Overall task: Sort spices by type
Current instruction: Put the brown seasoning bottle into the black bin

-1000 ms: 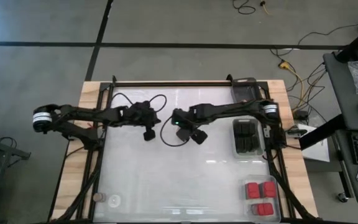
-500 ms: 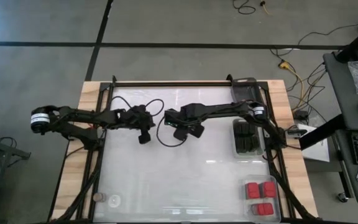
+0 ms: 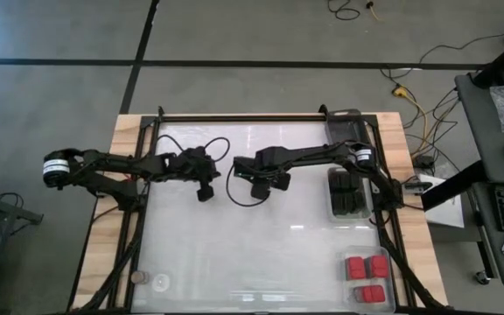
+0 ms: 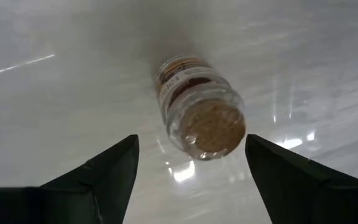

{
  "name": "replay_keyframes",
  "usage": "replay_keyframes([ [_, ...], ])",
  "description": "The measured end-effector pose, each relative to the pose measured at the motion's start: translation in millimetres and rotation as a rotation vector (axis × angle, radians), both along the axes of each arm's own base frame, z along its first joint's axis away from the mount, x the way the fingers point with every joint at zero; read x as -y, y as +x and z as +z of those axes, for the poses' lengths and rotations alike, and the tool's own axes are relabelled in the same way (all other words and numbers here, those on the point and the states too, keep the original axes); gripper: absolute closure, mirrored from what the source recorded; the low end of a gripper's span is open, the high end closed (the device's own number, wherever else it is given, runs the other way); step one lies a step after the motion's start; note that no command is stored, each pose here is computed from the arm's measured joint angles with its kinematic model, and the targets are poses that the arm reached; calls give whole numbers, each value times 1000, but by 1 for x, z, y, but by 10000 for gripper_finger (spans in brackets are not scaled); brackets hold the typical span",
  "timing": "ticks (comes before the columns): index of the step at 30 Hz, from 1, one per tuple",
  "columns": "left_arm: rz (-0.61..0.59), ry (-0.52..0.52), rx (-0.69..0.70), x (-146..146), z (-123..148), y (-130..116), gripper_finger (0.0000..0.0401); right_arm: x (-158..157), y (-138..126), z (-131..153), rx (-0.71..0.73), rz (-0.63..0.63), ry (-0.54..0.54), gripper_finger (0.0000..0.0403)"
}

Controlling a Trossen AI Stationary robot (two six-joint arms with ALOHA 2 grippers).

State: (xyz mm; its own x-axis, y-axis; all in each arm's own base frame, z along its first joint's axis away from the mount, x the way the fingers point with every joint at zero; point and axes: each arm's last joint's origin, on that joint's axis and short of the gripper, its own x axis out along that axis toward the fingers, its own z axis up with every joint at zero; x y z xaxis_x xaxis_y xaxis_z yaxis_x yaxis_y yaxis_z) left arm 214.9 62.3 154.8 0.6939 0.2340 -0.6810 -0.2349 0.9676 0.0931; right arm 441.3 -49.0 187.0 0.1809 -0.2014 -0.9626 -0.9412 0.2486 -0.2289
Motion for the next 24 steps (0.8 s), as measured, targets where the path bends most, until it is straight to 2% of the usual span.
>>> replay_keyframes([
  [6, 3, 2, 18, 0, 1, 1, 401, 0, 0, 0, -4, 51, 1, 122],
  [15, 5, -2, 21, 0, 1, 1, 401, -3, 4, -2, 35, 104, 87, 145],
  [24, 13, -14, 23, 1, 1, 1, 401, 11, -1, -15, 35, 74, 89, 160],
])
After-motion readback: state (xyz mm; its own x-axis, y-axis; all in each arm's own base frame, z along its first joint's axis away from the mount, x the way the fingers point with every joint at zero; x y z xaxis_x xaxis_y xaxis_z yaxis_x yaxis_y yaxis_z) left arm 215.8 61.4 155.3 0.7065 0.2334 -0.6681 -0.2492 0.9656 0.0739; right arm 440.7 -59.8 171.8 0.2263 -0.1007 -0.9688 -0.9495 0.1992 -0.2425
